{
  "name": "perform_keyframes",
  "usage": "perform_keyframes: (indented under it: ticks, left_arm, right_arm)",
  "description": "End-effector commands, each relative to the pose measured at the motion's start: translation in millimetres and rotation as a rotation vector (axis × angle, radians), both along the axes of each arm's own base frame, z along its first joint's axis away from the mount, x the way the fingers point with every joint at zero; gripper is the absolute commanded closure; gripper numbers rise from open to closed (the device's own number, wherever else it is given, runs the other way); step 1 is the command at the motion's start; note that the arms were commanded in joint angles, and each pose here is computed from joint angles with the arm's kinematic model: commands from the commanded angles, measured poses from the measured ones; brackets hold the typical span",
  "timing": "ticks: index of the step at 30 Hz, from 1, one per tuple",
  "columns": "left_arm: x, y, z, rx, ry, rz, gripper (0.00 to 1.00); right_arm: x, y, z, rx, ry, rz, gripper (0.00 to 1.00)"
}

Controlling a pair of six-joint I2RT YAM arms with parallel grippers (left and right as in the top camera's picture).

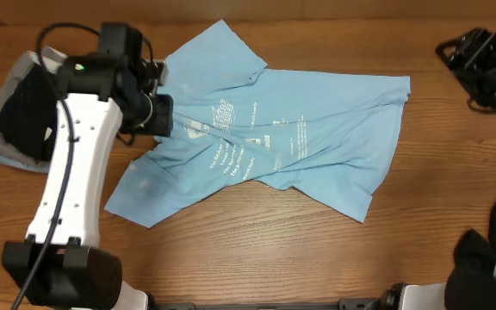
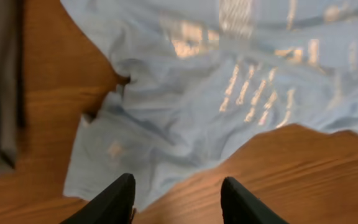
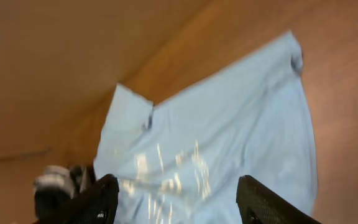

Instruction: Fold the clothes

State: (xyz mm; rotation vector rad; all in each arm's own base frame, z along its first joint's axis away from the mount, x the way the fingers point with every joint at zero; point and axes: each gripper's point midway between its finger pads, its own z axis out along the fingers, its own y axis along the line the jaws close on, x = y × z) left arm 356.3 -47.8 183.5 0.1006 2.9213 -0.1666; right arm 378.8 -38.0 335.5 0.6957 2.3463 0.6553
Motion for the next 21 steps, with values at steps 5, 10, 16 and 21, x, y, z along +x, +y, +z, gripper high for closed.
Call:
perform_keyframes:
  ticks: [5, 10, 16, 21]
  left_arm:
    - [-26, -20, -128, -0.109, 0.204, -0.01, 0.77]
    - [-37, -13, -199, -0.07, 0.289, 0.003, 0.96]
    - [-33, 67, -213, 0.226, 0.293, 0.208, 0.96]
    - [-17, 123, -192, 0.195, 0.244, 0.449, 0.96]
  right_arm:
    - [-26, 20, -35, -0.005, 0.179, 0.074, 0.4]
    - [-37, 28, -58, -0.029, 0.274, 0.088, 0.43]
    - [-52, 38, -111, -0.077, 0.427, 0.12, 0.43]
    - [-80, 61, -188, -0.051, 0.593, 0.187, 0.43]
